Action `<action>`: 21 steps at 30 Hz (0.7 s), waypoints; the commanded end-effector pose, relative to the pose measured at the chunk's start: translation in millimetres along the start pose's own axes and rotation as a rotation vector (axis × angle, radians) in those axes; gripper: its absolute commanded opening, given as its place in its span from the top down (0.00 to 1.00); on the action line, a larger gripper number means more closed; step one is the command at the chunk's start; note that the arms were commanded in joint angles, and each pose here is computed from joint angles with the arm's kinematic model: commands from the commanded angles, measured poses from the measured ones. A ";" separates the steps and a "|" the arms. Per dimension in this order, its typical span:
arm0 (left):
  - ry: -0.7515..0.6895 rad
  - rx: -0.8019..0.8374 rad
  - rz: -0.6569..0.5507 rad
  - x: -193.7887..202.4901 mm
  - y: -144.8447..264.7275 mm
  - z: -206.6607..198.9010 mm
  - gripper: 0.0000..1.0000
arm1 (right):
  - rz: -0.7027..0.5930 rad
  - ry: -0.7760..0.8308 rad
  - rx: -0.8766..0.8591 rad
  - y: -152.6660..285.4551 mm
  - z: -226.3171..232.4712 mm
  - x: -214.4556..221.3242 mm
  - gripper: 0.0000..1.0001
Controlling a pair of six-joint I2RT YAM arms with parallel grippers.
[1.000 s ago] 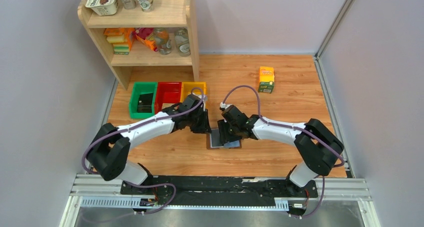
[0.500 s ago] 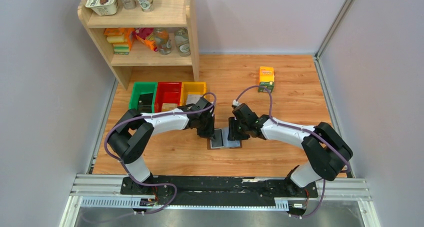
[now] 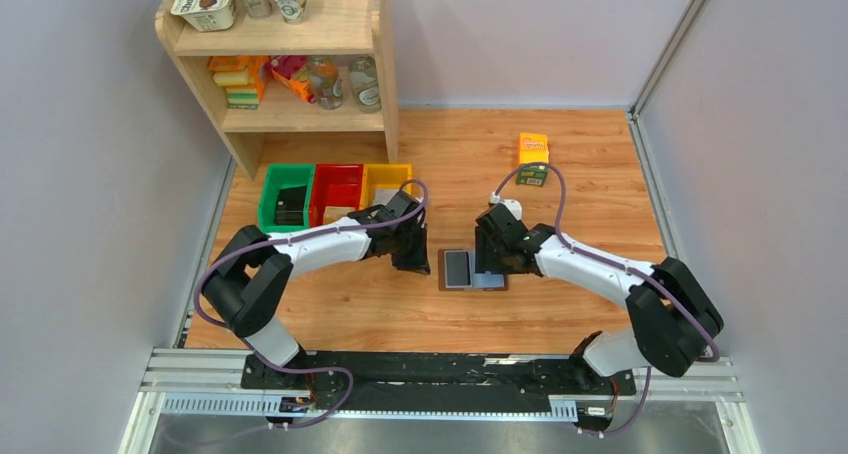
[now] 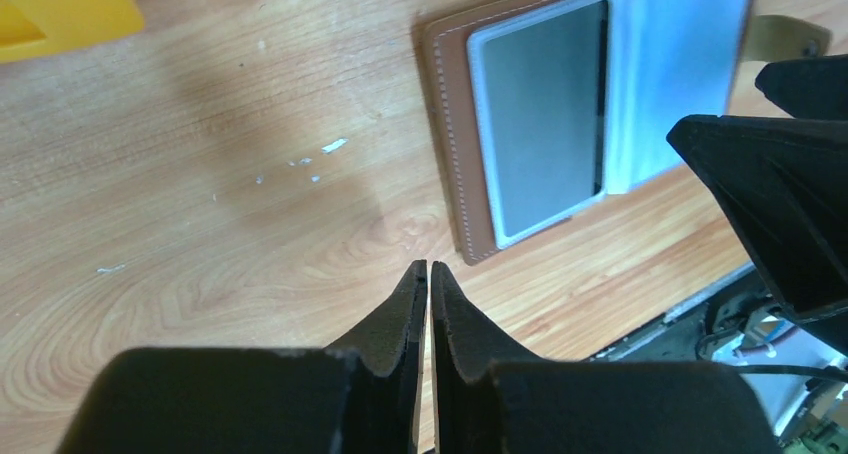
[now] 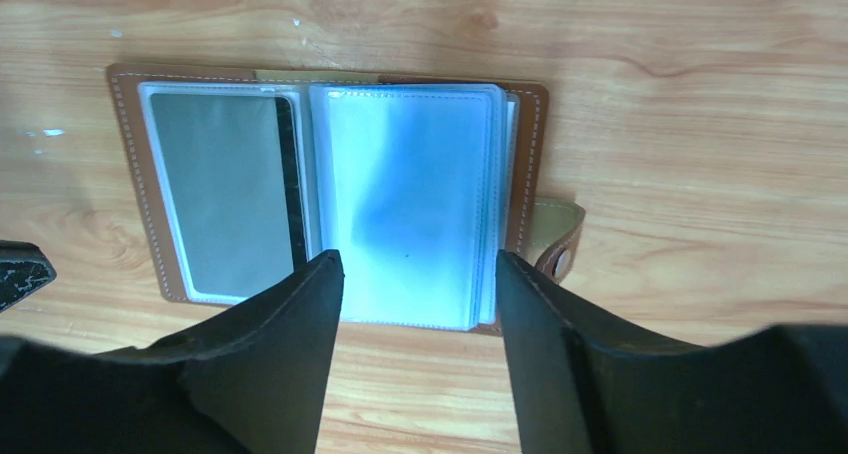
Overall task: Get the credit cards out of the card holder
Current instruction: Remove the credit card from the card holder.
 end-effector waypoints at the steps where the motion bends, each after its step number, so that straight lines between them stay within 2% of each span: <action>1: -0.021 0.098 -0.079 -12.1 23.0 -24.0 0.89 | -0.158 0.005 0.032 34.0 -5.5 -36.4 0.34; 3: -0.028 0.120 -0.098 -16.5 29.5 -30.8 0.88 | -0.177 0.007 0.078 42.5 -12.8 -40.9 0.25; 4: -0.029 0.124 -0.100 -17.0 30.9 -32.1 0.88 | -0.192 0.010 0.087 46.4 -14.2 -44.7 0.25; 6: -0.033 0.143 -0.104 -19.5 33.2 -37.5 0.88 | -0.218 0.040 0.024 51.4 -6.7 -49.6 0.31; 9: -0.033 0.178 -0.089 -22.0 28.3 -45.9 0.87 | -0.261 0.078 -0.167 55.7 17.7 -54.0 0.39; 12: -0.034 0.202 -0.067 -24.1 22.1 -53.0 0.87 | -0.253 0.083 -0.292 52.1 34.8 -52.8 0.45; 21: -0.054 0.168 -0.010 -28.5 -14.6 -54.2 0.88 | -0.106 -0.028 -0.415 7.6 34.0 -33.3 0.50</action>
Point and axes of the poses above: each gripper's point midway between its finger pads, its own y axis back along the fingers, its own z axis along the line the jaws close on, x = y × z, the point moved 4 cm from there along y, back along the fingers, and after that the axes turned 10 degrees about y, right-handed, at the moved point
